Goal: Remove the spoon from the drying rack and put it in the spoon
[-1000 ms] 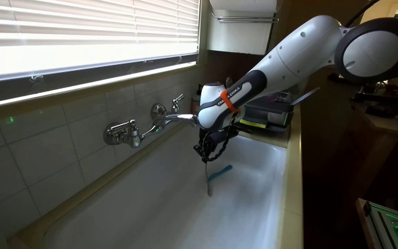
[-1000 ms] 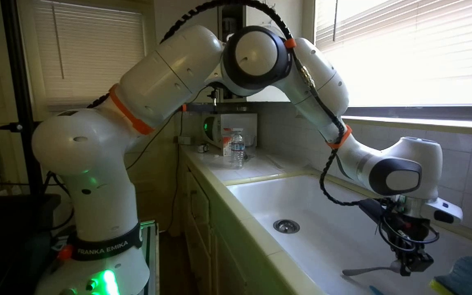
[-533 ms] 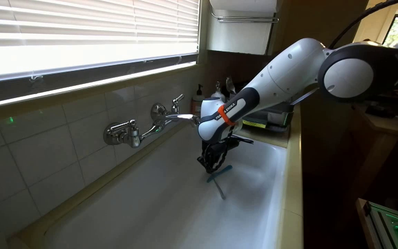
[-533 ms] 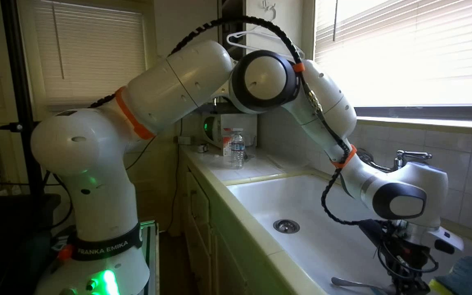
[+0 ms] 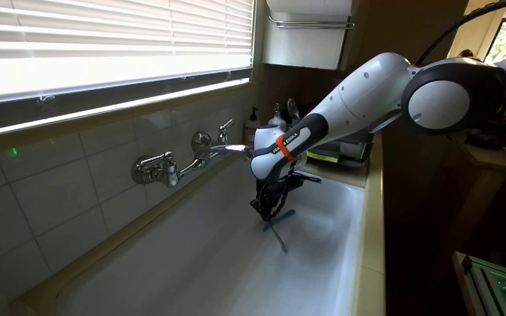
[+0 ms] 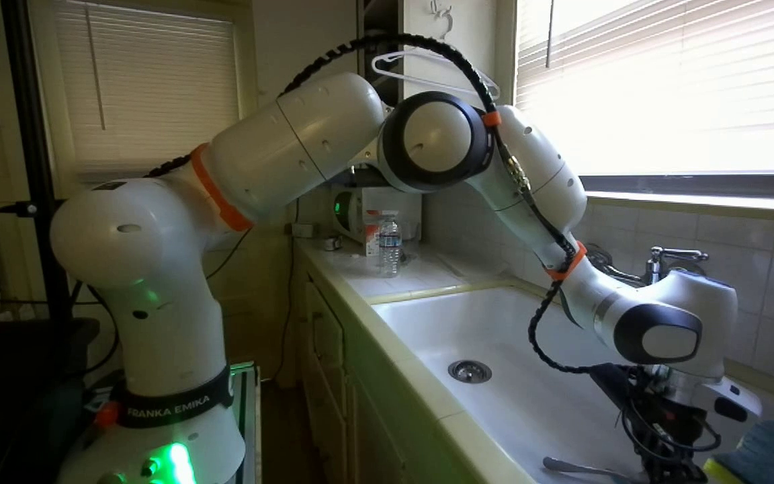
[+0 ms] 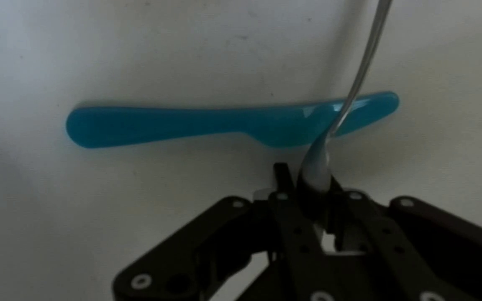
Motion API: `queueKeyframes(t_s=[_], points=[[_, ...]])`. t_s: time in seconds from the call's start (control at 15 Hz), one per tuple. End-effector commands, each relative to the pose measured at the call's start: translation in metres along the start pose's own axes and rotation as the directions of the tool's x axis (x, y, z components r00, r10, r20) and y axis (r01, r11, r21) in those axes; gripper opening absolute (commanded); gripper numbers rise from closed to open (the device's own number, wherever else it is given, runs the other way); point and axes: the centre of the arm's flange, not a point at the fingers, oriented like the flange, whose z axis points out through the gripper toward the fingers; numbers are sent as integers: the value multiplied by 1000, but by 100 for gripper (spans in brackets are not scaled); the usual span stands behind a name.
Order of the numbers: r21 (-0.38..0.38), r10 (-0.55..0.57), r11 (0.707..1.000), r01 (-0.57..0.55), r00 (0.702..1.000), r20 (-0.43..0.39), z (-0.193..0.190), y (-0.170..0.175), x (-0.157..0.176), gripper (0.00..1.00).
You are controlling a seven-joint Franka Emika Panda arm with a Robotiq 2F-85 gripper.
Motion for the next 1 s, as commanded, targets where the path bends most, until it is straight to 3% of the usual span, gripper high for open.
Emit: queueKeyframes(t_s=[0.0, 0.47, 0.93], points=[[-14, -10, 1000, 9, 999, -34, 19, -4, 6, 51], [-8, -56, 998, 55, 988, -141, -11, -24, -2, 100], [-1, -65, 998, 66, 982, -176, -35, -35, -7, 100]])
